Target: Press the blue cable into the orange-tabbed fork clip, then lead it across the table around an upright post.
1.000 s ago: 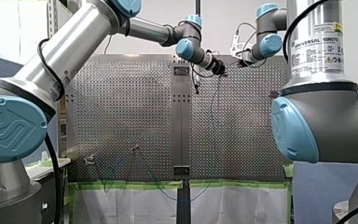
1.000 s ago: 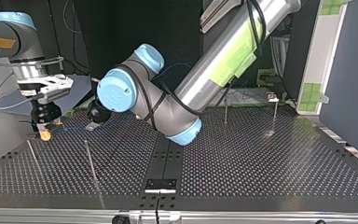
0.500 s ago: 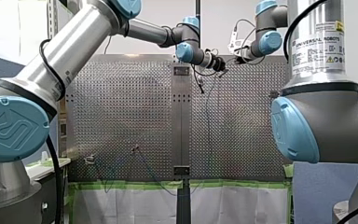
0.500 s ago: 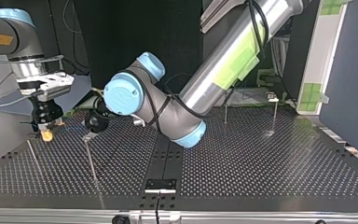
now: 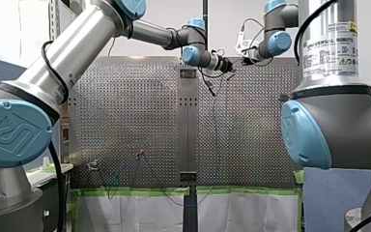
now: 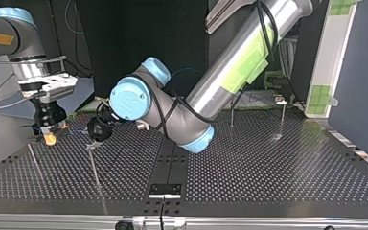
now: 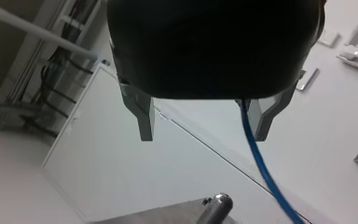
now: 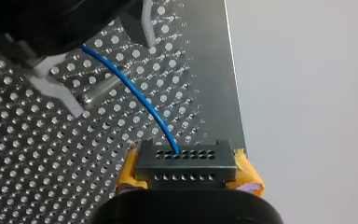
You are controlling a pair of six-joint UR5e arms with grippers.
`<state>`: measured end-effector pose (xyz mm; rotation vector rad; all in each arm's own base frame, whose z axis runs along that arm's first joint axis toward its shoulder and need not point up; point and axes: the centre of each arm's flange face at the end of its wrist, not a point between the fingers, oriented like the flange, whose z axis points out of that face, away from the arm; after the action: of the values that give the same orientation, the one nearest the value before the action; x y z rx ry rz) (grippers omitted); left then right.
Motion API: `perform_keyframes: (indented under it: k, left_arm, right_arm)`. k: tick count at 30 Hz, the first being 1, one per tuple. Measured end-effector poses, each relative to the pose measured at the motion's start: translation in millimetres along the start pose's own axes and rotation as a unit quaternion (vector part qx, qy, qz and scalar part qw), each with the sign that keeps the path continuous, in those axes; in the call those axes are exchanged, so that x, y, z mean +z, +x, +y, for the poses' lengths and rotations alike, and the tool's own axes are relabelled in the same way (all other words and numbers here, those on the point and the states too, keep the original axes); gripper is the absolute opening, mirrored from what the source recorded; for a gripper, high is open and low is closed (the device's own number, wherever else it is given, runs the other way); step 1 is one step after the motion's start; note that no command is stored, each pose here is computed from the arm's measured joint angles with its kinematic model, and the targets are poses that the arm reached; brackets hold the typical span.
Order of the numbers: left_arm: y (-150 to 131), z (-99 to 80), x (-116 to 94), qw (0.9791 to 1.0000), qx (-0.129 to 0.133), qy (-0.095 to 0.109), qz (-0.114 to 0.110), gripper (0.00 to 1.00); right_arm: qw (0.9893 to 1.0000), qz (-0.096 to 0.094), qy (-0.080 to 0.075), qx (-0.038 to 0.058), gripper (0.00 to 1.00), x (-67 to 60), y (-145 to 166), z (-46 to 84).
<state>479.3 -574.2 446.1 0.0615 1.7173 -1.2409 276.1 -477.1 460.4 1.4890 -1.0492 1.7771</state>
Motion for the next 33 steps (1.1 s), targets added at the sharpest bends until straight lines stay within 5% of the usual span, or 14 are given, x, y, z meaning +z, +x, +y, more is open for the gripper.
perform_keyframes:
  k: [3,5,6,8,9,11,12,14,23,33]
  left_arm:
    - [0,3.4,-2,0.9997,-0.018,-0.016,-0.001,1.0]
    - [-1,5.8,-4,0.9992,-0.029,-0.028,-0.001,0.77]
    - [-1,7.5,-5,0.9987,-0.036,-0.036,-0.003,0.77]
    - [-2,9.6,-6,0.9979,-0.046,-0.046,-0.007,0.44]
    - [-2,10.6,-7,0.9973,-0.053,-0.05,-0.01,0.44]
    - [-3,11.4,-7,0.9965,-0.062,-0.054,-0.012,0.15]
    - [-3,11.7,-7,0.996,-0.069,-0.056,-0.014,0.15]
    - [-4,12.2,-7,0.9952,-0.077,-0.057,-0.016,0.0]
    - [-4,13.1,-7,0.9927,-0.103,-0.059,-0.021,0.0]
    - [-10,19.0,-12,0.9926,-0.061,-0.097,-0.041,0.0]
  right_arm:
    - [1.0,0.0,0.0,0.0009,0.0,-0.1,0,-0.2]
    - [1.0,0.0,0.0,0.0014,0.0,-0.1,0,-0.2]
    - [1.0,0.0,0.0,0.0016,0.0,-0.1,0,-0.1]
    - [1.0,0.0,0.0,0.0018,0.0,-0.1,0,-0.1]
    - [1.0,0.0,0.0,0.0019,0.0,-0.1,0,0.0]
    - [1.0,0.0,0.0,0.002,0.0,-0.1,0,0.0]
    - [1.0,0.0,0.0,0.002,0.0,-0.1,0,0.0]
    - [1.0,0.0,0.0,0.002,0.0,-0.1,0,-0.1]
    - [1.0,0.0,0.0,0.0026,0.0,-0.1,0,-0.1]
    - [1.0,0.0,-0.002,0.0027,0.0,-0.2,0,1.6]
